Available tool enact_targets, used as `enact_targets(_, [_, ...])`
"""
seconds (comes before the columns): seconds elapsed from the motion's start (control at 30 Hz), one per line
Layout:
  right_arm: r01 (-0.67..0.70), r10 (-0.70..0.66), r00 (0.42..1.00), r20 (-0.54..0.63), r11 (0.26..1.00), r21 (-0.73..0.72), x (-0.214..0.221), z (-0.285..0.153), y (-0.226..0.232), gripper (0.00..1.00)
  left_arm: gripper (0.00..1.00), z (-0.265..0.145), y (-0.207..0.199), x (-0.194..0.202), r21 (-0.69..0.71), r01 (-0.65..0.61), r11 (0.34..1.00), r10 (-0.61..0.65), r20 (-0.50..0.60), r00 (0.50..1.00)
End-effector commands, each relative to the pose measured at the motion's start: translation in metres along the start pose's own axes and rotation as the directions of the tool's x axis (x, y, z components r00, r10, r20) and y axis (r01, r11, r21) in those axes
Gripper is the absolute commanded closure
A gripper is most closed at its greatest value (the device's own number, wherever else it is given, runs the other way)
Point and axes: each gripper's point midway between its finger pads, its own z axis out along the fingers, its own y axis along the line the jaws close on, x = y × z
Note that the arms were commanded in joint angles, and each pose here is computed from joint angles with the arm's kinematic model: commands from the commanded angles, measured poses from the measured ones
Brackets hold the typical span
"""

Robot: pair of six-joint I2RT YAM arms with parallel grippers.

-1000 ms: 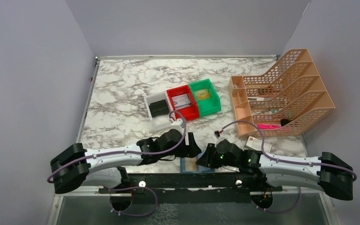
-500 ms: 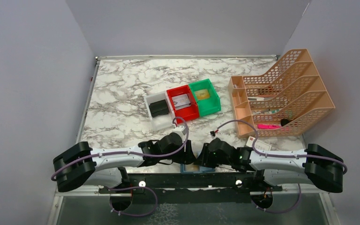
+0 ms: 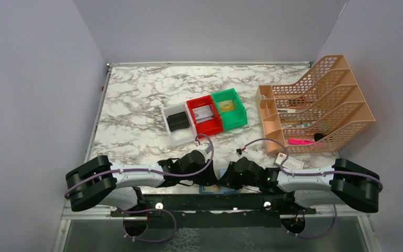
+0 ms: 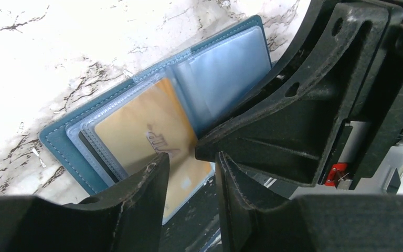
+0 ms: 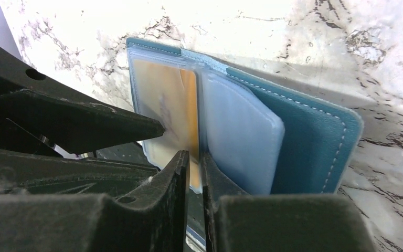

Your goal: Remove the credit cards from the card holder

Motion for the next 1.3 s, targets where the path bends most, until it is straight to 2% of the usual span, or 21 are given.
enact_targets(0.0, [-0.017,0.017,1.000,0.007,1.000,0.000,0.001,0.000,-0.005,0.84,0.60,0.001,0.023,0.024,-0.052,0.013,0.999,-0.017,-0.064,0.998])
enact_targets(0.07, [-0.019,0.020,1.000,0.018,1.000,-0.023,-0.001,-0.003,0.001,0.90,0.62,0.000,0.023,0.020,-0.057,0.029,0.998,-0.031,-0.038,0.999])
enact_targets(0.13, [-0.027,0.028,0.999,0.029,0.999,-0.035,-0.004,-0.005,0.004,0.91,0.63,-0.001,0.026,0.011,-0.090,0.042,0.995,-0.042,0.002,0.999])
enact_targets(0.23, [-0.042,0.041,0.997,0.071,0.999,0.004,-0.012,-0.009,-0.002,0.93,0.53,-0.008,0.025,-0.008,-0.150,0.039,0.988,-0.030,0.062,0.998])
enact_targets(0.4, [-0.032,0.019,0.990,0.141,0.995,0.091,-0.023,-0.015,-0.023,0.76,0.43,-0.019,0.029,-0.031,-0.264,0.013,0.964,0.015,0.104,0.994])
enact_targets(0.57, [0.091,-0.089,0.993,0.072,0.996,-0.026,-0.012,-0.014,0.000,0.73,0.43,-0.011,0.023,-0.027,-0.237,0.031,0.971,-0.014,0.075,0.997])
enact_targets(0.73, [0.138,-0.138,0.990,0.015,0.989,-0.051,-0.008,-0.009,0.015,0.73,0.46,0.002,0.014,-0.014,-0.177,0.030,0.984,-0.028,0.012,1.000])
enact_targets(0.9, [0.134,-0.135,0.991,-0.020,0.990,-0.034,-0.003,0.002,0.012,0.73,0.50,0.008,0.025,0.003,-0.205,0.050,0.978,-0.059,-0.036,0.998])
enact_targets(1.07, [0.088,-0.089,0.992,-0.093,0.996,-0.011,0.005,0.011,0.003,0.72,0.55,0.008,0.026,0.006,-0.205,0.028,0.978,-0.040,-0.056,0.998])
enact_targets(1.27, [0.015,-0.011,0.997,-0.077,0.998,0.055,0.000,0.009,-0.014,0.68,0.63,0.009,0.031,0.011,-0.232,0.047,0.972,-0.066,-0.074,0.995])
